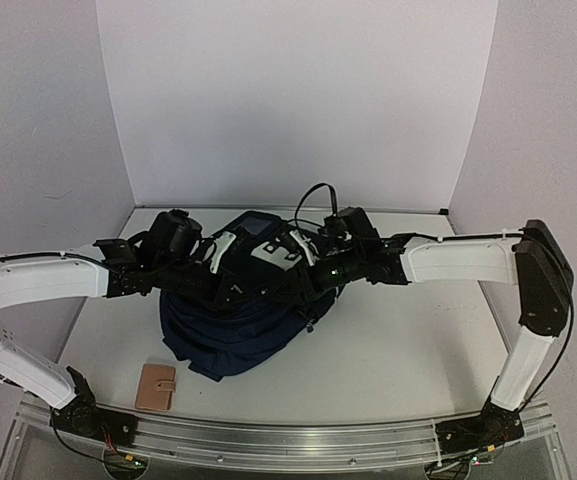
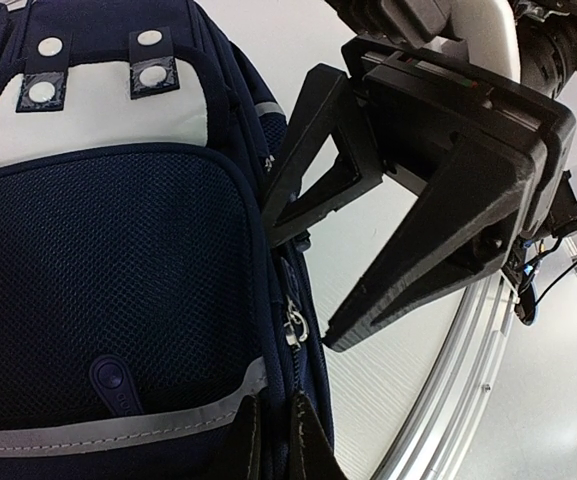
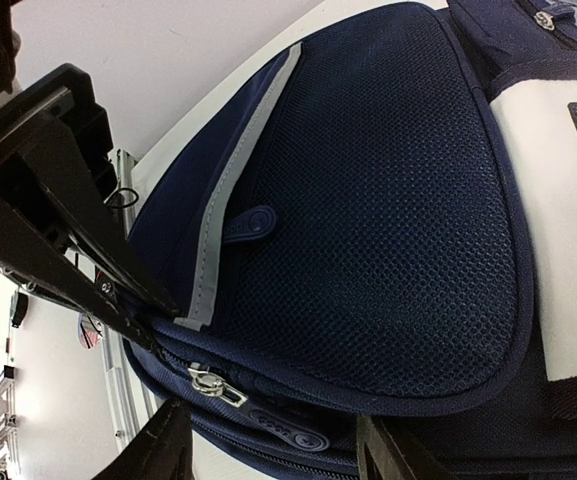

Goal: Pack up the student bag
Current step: Unzip the student bag at the center of the board.

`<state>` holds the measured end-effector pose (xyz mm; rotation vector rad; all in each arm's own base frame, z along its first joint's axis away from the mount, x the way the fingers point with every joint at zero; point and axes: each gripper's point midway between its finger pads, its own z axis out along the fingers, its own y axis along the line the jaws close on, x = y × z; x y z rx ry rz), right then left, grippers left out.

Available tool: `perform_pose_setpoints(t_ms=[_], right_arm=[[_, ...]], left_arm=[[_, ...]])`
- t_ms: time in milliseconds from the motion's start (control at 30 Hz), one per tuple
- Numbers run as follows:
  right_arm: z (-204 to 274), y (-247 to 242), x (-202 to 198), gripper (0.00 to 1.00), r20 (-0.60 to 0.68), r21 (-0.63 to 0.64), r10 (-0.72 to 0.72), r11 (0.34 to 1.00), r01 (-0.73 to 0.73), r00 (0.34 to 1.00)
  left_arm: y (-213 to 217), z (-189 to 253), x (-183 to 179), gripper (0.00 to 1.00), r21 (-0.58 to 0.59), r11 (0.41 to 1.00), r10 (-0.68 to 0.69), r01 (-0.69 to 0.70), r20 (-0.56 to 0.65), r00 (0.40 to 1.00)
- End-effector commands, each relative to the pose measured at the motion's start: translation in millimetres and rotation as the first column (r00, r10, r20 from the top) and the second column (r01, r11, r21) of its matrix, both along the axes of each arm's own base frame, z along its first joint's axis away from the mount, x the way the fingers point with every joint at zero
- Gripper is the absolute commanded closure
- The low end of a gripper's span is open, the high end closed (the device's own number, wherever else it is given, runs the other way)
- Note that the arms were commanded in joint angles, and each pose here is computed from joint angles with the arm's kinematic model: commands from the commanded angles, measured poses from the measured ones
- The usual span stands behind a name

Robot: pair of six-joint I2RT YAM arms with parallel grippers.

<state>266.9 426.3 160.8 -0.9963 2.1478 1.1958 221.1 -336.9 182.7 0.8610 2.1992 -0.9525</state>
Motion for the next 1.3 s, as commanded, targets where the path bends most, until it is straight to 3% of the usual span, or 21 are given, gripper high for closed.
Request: perform_pose_setpoints(t_ms=[0,200,500,667,900,1100,1167,1267], right_arm=[[2,13,7,0.51,0.040,0.005,0.009,1.000,-0.009,0.999],[10,19,-15,0.76,0.025,0.028,0.063,0.998,-0.064,0.998],[20,17,-19,1.00,0.027,0.072,0.021,0.997,-0.023,0.999],[29,18,-24,1.00,0.074,0.062,-0.029,0.998,0.025,0.997],[11,13,-45,1.00,0.113,-0.023,-0.149,0.988,0.152,0.982],[10,-16,-31,1.00,0.137,-0.037,-0.348,0.934,0.356,0.927],[14,-26,-26,1.00,0.143,-0.029,-0.402,0.912,0.410,0.904],[18,-32,-24,1.00,0.142,-0.021,-0.435,0.897,0.442,0.889]], left_arm=[[-7,28,0,1.00,-0.088,0.996,-0.010,0.011,0.013,1.000],[-2,26,12,1.00,-0.079,0.996,0.053,-0.051,0.021,0.998],[-2,23,16,1.00,-0.072,0.995,0.063,-0.062,0.011,0.998],[-4,17,29,1.00,-0.060,0.991,0.118,-0.118,-0.001,0.993],[-33,24,41,0.98,-0.174,0.979,0.104,-0.111,-0.049,0.993],[-24,29,52,0.66,-0.143,0.973,0.177,-0.179,-0.030,0.984],[-8,33,56,0.53,-0.117,0.966,0.231,-0.230,-0.005,0.973],[25,37,60,0.43,-0.075,0.949,0.309,-0.307,0.017,0.951]])
